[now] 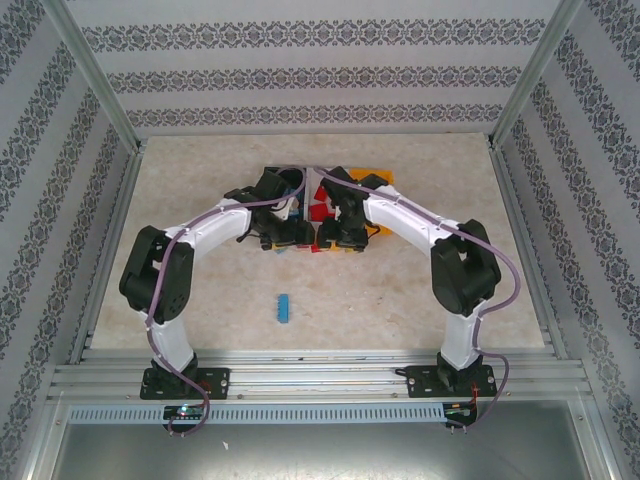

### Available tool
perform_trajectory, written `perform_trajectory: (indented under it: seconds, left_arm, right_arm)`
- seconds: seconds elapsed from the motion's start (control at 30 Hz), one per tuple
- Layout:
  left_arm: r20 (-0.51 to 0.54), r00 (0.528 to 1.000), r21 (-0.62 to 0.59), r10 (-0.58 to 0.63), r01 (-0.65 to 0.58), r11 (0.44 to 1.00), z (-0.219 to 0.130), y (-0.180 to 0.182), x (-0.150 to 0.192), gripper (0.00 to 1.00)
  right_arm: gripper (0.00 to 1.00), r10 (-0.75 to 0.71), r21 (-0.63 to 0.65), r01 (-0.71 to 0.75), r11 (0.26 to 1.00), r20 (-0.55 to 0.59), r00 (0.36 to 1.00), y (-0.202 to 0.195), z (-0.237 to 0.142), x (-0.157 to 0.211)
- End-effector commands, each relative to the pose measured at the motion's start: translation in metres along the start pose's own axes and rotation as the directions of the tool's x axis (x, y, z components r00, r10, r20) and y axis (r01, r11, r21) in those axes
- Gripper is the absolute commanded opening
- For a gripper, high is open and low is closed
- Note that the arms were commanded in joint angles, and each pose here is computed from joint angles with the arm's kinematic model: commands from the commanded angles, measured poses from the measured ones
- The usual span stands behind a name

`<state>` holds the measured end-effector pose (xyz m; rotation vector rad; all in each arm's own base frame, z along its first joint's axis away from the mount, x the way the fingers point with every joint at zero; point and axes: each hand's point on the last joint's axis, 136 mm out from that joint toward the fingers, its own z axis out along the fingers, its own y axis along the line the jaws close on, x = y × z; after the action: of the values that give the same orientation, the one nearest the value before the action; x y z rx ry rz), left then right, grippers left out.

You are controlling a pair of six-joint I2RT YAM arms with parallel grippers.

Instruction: Sort the legos into containers by color

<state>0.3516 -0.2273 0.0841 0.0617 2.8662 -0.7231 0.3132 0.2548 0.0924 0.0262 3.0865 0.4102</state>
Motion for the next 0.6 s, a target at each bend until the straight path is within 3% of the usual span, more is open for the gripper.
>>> perform_trajectory:
  seconds: [0.0,0.2,0.57]
  left_arm:
    - [0.060,0.997,0.009,-0.040,0.039,0.999,-0.023,0.011,-0.006,0.82]
    - [0.088,0.992,-0.001,-0.093,0.093,0.996,-0.039,0.030,0.003,0.83]
    - [0.084,0.989,0.000,-0.122,0.122,0.993,-0.047,0.042,0.015,0.83]
  right_arm:
    - [0.63,-0.013,0.007,0.013,1.000,0.009,1.000,0.006,0.004,-0.014]
    - [0.68,-0.060,0.039,0.061,0.997,-0.016,0.998,0.013,0.017,-0.026]
    - [0.67,-0.048,0.140,0.052,0.989,-0.026,0.998,-0.002,0.027,-0.031]
